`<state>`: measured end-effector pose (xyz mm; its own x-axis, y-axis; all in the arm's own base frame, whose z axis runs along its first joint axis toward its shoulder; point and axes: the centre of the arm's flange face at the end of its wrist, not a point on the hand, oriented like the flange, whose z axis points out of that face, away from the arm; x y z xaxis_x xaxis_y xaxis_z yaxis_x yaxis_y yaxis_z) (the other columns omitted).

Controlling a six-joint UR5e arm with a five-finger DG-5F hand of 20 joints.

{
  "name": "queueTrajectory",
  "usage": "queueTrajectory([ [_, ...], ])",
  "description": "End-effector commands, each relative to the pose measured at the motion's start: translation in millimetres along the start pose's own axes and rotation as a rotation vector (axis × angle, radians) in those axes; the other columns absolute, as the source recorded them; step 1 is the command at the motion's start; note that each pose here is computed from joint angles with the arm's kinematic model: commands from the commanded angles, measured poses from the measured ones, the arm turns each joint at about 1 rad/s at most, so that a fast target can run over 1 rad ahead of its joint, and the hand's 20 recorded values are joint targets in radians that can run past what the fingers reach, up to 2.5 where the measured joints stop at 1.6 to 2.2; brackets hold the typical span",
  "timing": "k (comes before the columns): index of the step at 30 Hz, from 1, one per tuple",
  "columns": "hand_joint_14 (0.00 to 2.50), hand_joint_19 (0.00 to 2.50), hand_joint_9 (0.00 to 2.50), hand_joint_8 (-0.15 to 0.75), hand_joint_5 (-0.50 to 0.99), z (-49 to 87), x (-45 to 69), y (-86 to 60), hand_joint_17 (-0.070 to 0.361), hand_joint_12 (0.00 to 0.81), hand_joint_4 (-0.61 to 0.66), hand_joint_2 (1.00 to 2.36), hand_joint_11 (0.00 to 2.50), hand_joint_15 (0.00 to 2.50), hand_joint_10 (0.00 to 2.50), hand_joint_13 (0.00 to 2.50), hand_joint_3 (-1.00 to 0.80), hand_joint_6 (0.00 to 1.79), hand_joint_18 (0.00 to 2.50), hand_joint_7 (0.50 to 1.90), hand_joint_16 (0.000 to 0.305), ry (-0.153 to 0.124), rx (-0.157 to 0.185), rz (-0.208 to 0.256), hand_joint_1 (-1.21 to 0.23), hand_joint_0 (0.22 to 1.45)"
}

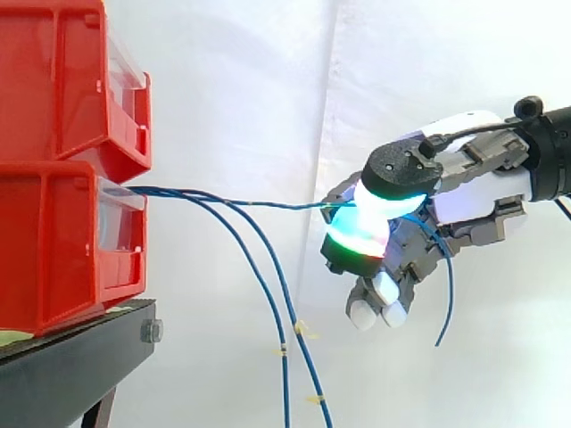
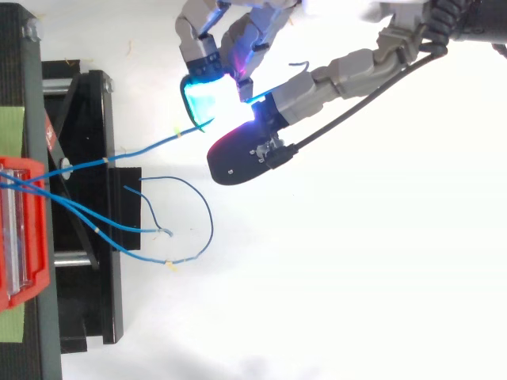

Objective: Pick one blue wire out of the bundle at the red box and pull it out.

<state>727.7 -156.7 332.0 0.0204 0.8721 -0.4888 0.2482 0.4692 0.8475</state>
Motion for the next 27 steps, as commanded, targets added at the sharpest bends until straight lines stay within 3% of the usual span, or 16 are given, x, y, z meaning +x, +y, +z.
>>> queueTrajectory([
  [1,0.02,0.60,0.85,0.327,-0.15,0.0,-0.1,-0.1,0.135,0.433,0.14,1.01,0.62,0.50,0.02,0.65,-0.39,0.88,0.55,1.16,0.060,0.000,0.000,-0.002,-0.75,0.53],
  [3,0.02,0.59,0.85,0.334,-0.15,0.1,-0.4,0.6,0.139,0.442,0.15,1.00,0.61,0.51,0.02,0.65,-0.49,0.88,0.56,1.14,0.062,-0.001,-0.001,-0.003,-0.74,0.50],
  [13,0.02,0.61,0.86,0.343,-0.14,0.1,0.9,0.5,0.141,0.445,0.15,1.00,0.60,0.51,0.02,0.65,-0.50,0.87,0.55,1.12,0.062,0.001,-0.001,-0.002,-0.64,0.49],
  [18,0.02,0.62,0.87,0.333,-0.14,0.1,1.9,1.1,0.133,0.431,0.15,1.01,0.62,0.51,0.02,0.65,-0.40,0.87,0.53,1.16,0.059,0.002,-0.001,-0.001,-0.56,0.54],
  [22,0.02,0.62,0.88,0.332,-0.14,0.1,1.9,1.1,0.130,0.428,0.15,1.01,0.62,0.51,0.02,0.66,-0.26,0.87,0.52,1.20,0.058,0.002,-0.001,0.001,-0.61,0.56],
  [27,0.02,0.62,0.88,0.331,-0.14,0.1,1.9,1.1,0.130,0.428,0.16,1.02,0.62,0.52,0.02,0.66,-0.24,0.87,0.54,1.19,0.058,0.002,-0.001,0.001,-0.64,0.56],
])
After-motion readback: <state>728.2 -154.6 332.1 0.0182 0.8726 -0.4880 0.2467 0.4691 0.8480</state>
